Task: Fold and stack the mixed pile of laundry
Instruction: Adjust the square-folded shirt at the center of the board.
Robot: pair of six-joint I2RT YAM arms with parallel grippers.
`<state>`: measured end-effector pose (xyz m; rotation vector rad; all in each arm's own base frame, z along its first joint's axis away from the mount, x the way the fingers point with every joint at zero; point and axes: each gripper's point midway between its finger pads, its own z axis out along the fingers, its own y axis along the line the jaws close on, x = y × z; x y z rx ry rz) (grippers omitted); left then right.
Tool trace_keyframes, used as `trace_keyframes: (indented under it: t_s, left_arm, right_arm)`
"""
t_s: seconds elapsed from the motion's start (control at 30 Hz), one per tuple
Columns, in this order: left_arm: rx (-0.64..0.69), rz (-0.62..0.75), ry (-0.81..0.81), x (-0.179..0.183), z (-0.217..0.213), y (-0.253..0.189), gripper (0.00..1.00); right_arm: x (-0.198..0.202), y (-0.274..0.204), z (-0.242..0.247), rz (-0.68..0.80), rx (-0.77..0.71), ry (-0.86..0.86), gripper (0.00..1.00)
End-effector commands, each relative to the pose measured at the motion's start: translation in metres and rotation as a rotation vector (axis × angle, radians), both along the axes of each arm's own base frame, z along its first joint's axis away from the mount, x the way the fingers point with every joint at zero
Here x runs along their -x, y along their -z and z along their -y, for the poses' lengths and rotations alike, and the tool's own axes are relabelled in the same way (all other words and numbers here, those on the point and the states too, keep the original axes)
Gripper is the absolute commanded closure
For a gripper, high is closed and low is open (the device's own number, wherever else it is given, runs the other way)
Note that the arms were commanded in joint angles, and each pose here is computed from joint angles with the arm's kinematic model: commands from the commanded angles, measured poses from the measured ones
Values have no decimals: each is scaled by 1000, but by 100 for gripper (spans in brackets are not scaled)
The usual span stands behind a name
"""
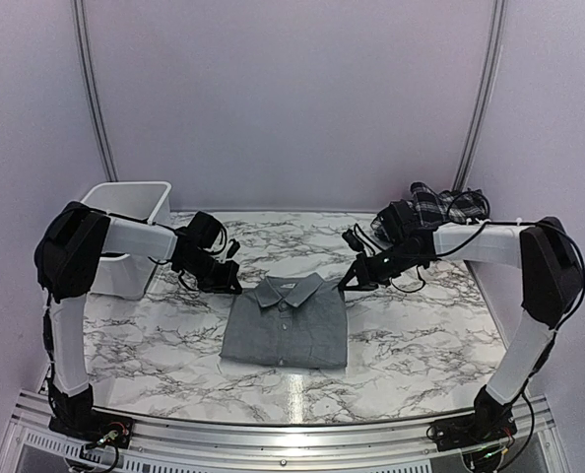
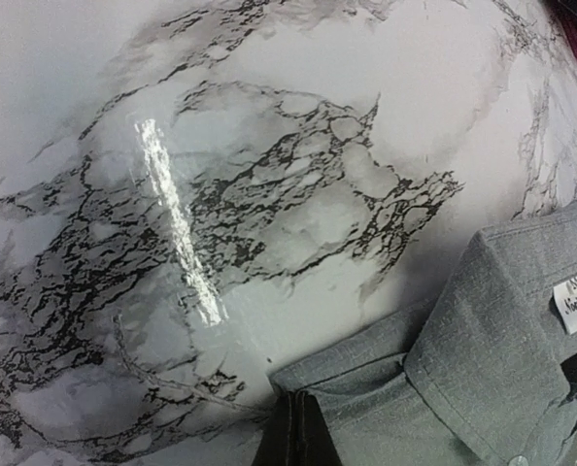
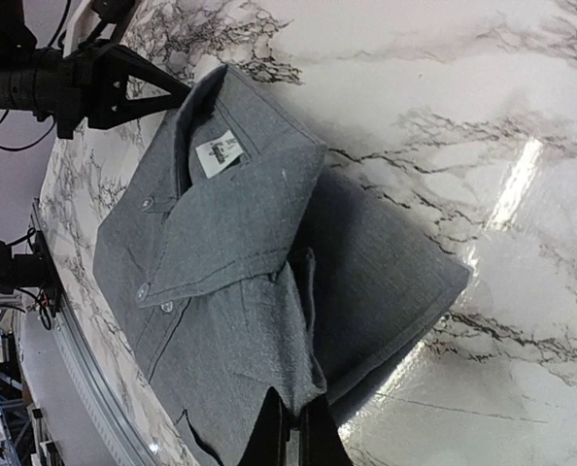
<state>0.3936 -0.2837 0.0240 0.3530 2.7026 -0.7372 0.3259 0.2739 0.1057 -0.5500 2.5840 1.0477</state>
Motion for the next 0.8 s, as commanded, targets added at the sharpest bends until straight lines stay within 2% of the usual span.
trace_keyframes:
  t_s: [0.0,0.1,0.23,0.4,0.57,0.77]
  left_arm:
    - [-21,-8,-31,-8,-7,17,100]
    - [-28,-25,-29,-5,-8,25,100]
    - [-30,-33,-28,-3,-10,28,100]
    - [-10,36,-49,-13,-16,1,100]
    - [-10,105,-82,-26,-29,-24,100]
    - [-86,112,-154,-34,-49,-14,100]
  right_arm:
    - [-16,-22,-20,87,-40,-42,100]
    - [-22,-15,-26,84,-36,-44,100]
    - [-33,29,-19,32,47,5,100]
    - [-39,79,-5,-65,167,89,99]
    - [-45,95,3,-88,227,129,99]
    - [-65,74,15,-46,218,193,100]
